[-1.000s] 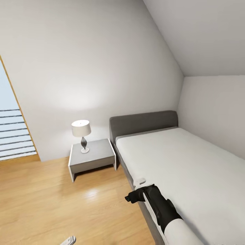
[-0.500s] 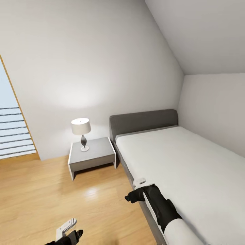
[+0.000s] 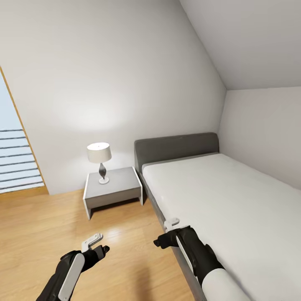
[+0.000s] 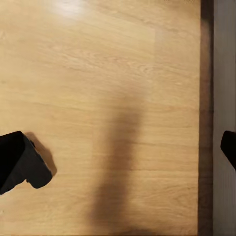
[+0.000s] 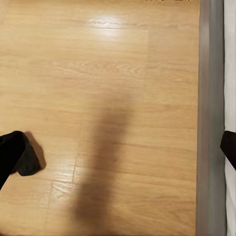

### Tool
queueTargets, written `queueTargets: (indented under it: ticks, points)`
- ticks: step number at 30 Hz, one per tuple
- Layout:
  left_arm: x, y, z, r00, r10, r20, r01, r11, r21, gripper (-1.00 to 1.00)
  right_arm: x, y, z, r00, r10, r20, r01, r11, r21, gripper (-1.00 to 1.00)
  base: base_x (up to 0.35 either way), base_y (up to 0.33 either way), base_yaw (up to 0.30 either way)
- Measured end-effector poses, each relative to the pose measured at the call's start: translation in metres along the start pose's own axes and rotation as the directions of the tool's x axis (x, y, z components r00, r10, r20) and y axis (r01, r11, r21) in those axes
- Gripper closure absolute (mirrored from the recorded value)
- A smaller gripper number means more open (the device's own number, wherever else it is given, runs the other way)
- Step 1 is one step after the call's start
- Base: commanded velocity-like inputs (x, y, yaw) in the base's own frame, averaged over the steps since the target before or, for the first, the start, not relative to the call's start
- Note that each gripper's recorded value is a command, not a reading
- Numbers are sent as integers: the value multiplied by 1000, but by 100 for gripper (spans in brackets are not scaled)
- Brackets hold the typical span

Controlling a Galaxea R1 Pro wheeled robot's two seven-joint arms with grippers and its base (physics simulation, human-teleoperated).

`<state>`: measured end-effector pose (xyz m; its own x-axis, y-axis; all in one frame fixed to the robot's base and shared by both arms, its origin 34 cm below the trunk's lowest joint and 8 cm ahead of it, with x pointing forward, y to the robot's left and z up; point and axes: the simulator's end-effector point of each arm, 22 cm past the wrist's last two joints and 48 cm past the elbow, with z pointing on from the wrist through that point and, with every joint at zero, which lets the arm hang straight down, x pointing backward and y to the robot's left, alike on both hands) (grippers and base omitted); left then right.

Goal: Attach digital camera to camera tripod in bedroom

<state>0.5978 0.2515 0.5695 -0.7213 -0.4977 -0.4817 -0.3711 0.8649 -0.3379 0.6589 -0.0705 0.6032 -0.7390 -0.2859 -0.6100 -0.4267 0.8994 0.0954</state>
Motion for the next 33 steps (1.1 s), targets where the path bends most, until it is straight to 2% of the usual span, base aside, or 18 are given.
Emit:
queueTargets:
  ticks: [12, 33]
  points:
    - [1, 27, 17, 1000, 8, 20, -7, 999, -34, -100, 17, 0, 17, 1000, -2, 2, 2, 1000, 0, -100, 0, 0, 0]
    - [30, 44, 47, 1000, 3, 15, -2, 1000, -27, -100, 49, 1, 47, 1000, 0, 6, 0, 1000, -9, -100, 0, 0, 0]
